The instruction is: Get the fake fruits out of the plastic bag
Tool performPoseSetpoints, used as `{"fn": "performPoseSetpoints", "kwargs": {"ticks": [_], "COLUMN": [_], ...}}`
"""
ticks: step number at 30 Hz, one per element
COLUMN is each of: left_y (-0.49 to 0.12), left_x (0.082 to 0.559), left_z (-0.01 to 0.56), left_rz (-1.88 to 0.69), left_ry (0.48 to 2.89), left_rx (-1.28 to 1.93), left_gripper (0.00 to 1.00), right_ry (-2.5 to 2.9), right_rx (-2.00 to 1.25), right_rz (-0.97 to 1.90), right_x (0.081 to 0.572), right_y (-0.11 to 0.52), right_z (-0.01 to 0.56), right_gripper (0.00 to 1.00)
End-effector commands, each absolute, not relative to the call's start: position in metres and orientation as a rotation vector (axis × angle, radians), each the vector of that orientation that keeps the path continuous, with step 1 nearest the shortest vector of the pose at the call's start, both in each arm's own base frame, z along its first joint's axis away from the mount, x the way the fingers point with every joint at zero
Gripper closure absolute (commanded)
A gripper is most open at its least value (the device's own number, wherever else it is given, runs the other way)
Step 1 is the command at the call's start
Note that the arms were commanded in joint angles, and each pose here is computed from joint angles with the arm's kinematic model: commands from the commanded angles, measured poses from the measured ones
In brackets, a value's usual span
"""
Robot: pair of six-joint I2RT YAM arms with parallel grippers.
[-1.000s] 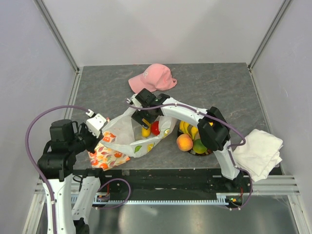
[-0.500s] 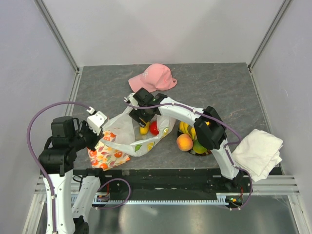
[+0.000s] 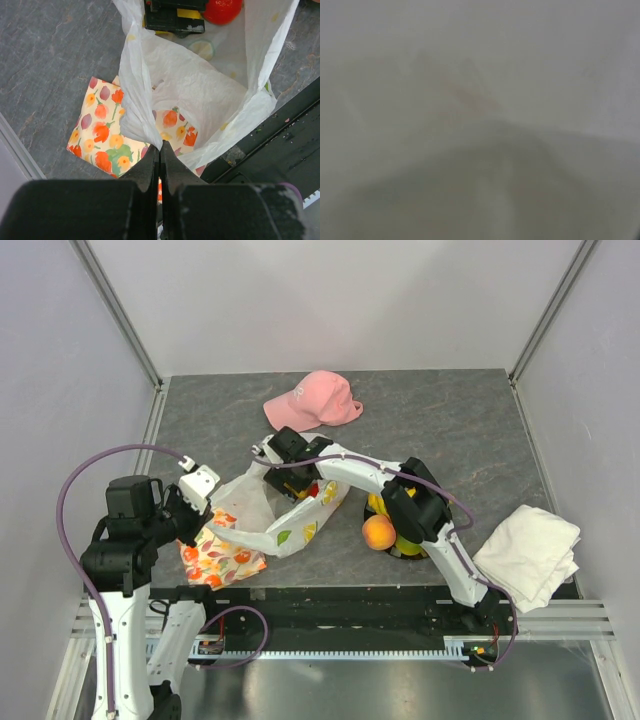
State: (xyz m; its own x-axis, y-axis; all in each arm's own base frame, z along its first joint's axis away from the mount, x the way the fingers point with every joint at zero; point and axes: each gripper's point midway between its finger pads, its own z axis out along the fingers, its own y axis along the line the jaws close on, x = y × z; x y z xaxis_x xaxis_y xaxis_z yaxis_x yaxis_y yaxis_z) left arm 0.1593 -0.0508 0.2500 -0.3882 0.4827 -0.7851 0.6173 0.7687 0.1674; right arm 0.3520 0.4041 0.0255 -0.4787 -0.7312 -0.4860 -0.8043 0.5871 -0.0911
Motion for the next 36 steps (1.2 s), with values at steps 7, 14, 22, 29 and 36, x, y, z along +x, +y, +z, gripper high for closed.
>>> {"fn": "performPoseSetpoints", "kwargs": {"ticks": [7, 14, 22, 29, 36], "left_y": [-0.049, -0.050, -0.070, -0.081, -0.068], "left_x": [0.166, 0.170, 0.247, 0.352, 0.400], "left_z": [0.260, 0.255, 0.313, 0.396, 0.522], "left_rz": [-0.149, -0.158, -0.332, -0.453, -0.286], "left_ry": [2.005, 2.005, 1.940, 1.867, 1.587], "left_rx": [0.878, 0.902, 0.761, 0.619, 0.559], "left_gripper": [0.98, 0.98, 0.98, 0.99, 0.98], "right_ry": [2.274, 2.240, 2.271, 2.218, 1.973], "right_rx": [-1.241, -1.356, -1.319, -1.073, -0.864], "right_rz": [0.165, 0.280, -0.023, -0.125, -0.091], "right_x": [0.360, 0.301, 0.349, 0.475, 0.527], "right_y": [0.405, 0.361, 0.309, 0.290, 0.309], "right_z": [0.055, 0.121, 0.100, 0.123, 0.223], "right_gripper": [0.24, 0.17, 0.14, 0.17, 0.16]}}
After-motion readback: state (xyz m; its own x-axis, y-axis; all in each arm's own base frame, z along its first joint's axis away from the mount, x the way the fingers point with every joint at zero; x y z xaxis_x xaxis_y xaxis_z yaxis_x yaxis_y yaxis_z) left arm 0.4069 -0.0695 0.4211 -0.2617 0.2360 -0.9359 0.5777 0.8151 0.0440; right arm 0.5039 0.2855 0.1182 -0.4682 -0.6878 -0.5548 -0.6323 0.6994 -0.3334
